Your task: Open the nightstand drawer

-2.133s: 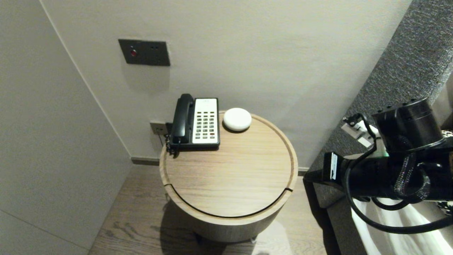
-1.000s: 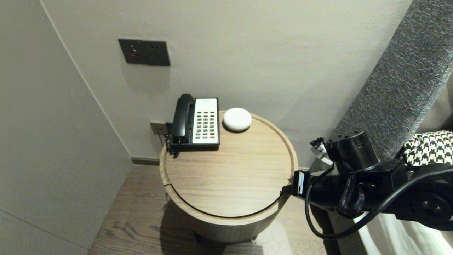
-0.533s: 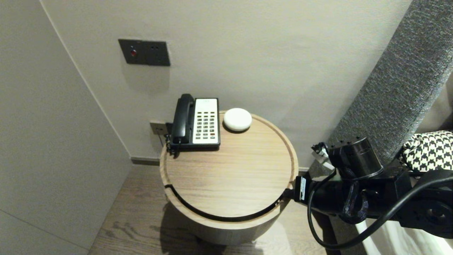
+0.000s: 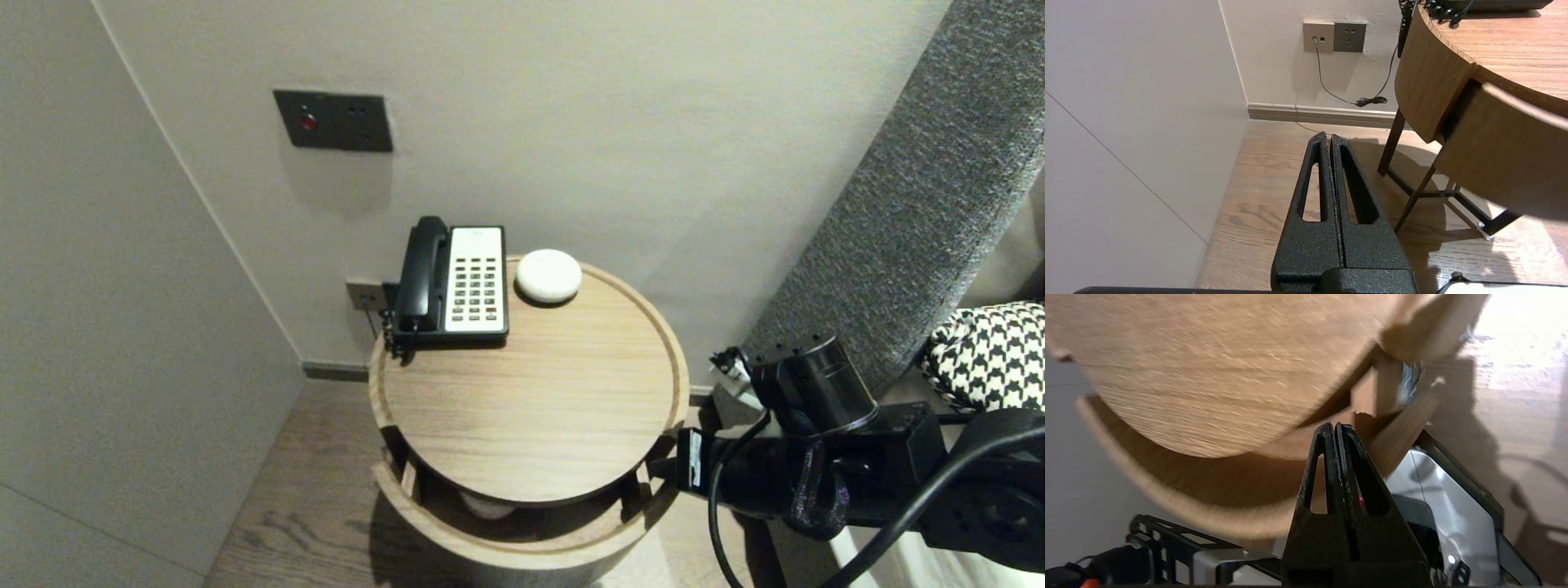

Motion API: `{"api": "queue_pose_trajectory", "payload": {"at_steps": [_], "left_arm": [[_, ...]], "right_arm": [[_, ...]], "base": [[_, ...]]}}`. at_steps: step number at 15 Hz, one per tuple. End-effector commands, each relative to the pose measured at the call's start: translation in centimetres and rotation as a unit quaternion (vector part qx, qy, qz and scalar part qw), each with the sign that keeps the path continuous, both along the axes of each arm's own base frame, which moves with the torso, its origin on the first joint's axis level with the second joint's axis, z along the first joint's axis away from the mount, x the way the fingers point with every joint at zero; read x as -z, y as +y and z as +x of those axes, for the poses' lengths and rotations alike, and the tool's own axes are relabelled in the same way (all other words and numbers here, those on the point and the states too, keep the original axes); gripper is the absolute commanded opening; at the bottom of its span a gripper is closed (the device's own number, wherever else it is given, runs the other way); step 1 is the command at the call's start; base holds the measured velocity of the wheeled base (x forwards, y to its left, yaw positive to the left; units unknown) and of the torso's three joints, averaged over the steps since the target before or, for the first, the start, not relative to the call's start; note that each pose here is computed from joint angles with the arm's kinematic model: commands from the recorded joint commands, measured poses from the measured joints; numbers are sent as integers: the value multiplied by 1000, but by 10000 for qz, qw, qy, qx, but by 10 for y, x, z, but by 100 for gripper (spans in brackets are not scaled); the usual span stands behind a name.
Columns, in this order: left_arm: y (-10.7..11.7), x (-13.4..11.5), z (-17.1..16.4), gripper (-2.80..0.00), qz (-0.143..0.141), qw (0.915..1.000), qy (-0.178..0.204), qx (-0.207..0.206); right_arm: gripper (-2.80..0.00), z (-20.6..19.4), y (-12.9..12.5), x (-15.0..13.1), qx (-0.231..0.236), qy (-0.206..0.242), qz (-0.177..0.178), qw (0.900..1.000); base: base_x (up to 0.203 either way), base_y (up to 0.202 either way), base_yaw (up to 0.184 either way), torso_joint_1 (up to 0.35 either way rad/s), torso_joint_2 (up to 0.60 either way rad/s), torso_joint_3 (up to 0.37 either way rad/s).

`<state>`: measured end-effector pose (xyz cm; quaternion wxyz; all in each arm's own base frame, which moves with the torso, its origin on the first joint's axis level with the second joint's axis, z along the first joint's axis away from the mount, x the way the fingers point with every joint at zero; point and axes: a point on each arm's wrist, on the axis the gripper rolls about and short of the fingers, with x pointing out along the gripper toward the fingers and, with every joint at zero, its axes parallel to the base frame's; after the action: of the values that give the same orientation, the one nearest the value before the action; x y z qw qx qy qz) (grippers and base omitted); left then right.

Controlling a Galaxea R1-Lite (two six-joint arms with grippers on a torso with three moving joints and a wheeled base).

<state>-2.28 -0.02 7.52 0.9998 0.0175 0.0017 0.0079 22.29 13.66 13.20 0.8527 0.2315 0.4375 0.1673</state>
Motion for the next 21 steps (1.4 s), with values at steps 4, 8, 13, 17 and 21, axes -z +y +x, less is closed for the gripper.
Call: {"api": "queue_pose_trajectory", "payload": {"at_steps": [4,8,13,17,21], "left_arm": [[0,0,0,-280,1,10000,-6,-5],[0,0,0,-280,1,10000,-8,-5],[0,0,0,-280,1,10000,-1,-5],[0,0,0,-280,1,10000,-6,-5],[0,0,0,-280,1,10000,-4,-5]], "right_arm": [[-280,-15,-1,10,-140,171,-108,9997],[-280,-26,-5,12,-245,193,-165,9994],[-280,-38,-4,4,-427,56,-72,9990],[-280,-43,-7,2,-514,61,29,9987],[-280,-44,-8,6,-564,161,23,9983]], "base": [[0,0,0,0,0,0],[0,0,0,0,0,0],[0,0,0,0,0,0],[0,0,0,0,0,0],[0,0,0,0,0,0]]}}
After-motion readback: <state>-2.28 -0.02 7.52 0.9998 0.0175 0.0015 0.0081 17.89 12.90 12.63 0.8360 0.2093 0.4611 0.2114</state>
